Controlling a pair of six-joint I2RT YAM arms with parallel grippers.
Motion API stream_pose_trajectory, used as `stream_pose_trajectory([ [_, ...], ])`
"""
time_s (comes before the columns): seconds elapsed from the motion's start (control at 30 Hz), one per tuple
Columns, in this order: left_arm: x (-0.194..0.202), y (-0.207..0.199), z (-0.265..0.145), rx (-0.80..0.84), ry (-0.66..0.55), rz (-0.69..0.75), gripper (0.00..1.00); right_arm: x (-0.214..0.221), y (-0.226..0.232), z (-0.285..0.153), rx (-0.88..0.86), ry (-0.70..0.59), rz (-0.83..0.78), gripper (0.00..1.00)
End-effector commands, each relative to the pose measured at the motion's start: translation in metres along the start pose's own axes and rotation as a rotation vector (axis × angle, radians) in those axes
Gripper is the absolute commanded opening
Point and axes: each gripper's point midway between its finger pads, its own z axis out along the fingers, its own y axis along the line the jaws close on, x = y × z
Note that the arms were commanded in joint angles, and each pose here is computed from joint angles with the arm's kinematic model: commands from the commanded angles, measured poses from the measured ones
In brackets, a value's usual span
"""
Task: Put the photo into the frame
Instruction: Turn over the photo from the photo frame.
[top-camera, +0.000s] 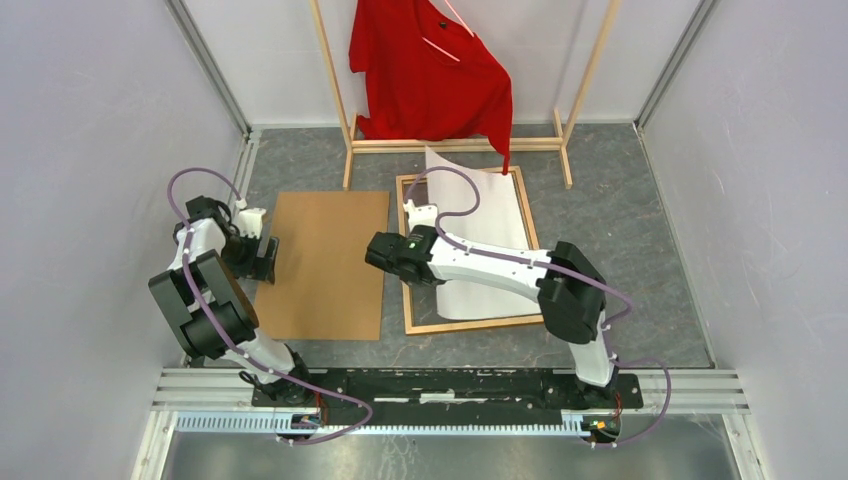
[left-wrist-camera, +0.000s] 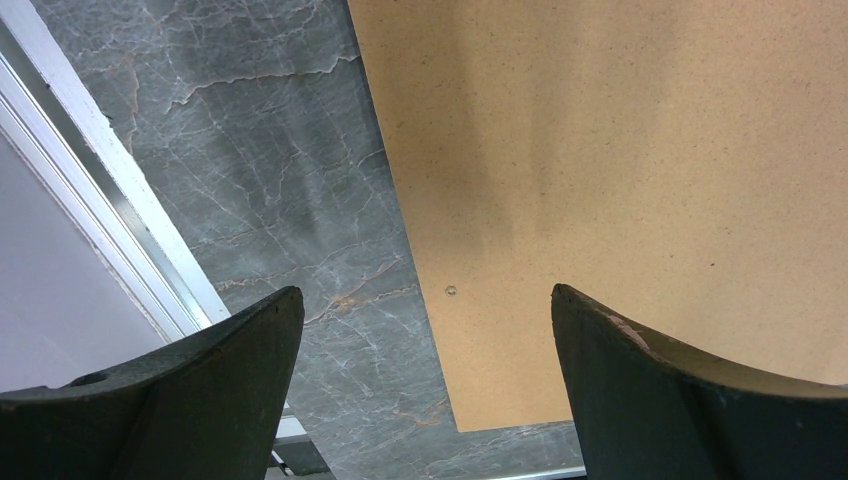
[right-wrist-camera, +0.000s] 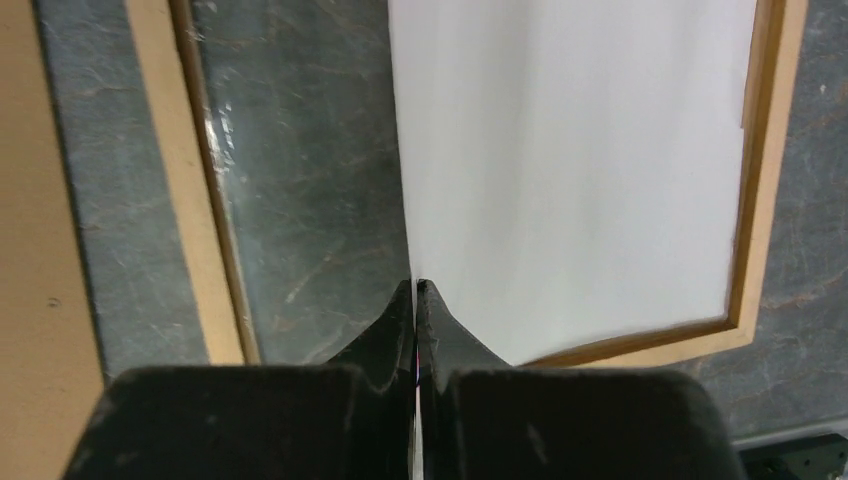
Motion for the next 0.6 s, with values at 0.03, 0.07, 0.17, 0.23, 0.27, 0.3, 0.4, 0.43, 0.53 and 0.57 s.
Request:
stream_pose_trajectory([
  [0.03,-0.004,0.002,0.001,0.002,-0.021,0.010,1.00,-0.023,0.023,-0.001,-0.024,-0.047,0.020,0.00],
  [0.07,-0.004,0.001,0.001,0.003,-0.019,0.012,1.00,-0.025,0.025,-0.001,-0.031,-0.048,0.025,0.00],
  [0.17,-0.004,0.002,0.001,-0.002,-0.018,0.014,1.00,-0.027,0.028,0.000,-0.038,-0.056,0.028,0.00],
  [0.23,-0.003,0.002,0.001,-0.002,-0.016,0.014,1.00,-0.025,0.029,0.001,-0.040,-0.054,0.023,0.00],
  [0.27,-0.004,0.002,0.001,-0.002,-0.016,0.015,1.00,-0.025,0.027,0.002,-0.034,-0.053,0.020,0.00],
  [0.3,-0.003,0.002,0.001,0.000,-0.015,0.015,1.00,-0.024,0.026,0.002,-0.026,-0.053,0.015,0.00],
  [0.4,-0.002,0.001,0.002,0.006,-0.014,0.013,1.00,-0.020,0.017,0.005,0.009,-0.046,0.016,0.00],
  [0.43,-0.002,0.000,0.003,0.009,-0.014,0.014,1.00,-0.018,0.016,0.005,0.012,-0.041,0.022,0.00],
  [0.53,-0.002,0.000,0.003,0.009,-0.013,0.014,1.00,-0.013,0.009,0.005,0.038,-0.027,0.040,0.00],
  [0.57,-0.003,0.000,0.002,0.008,-0.015,0.015,1.00,-0.011,0.005,0.005,0.050,-0.024,0.045,0.00],
])
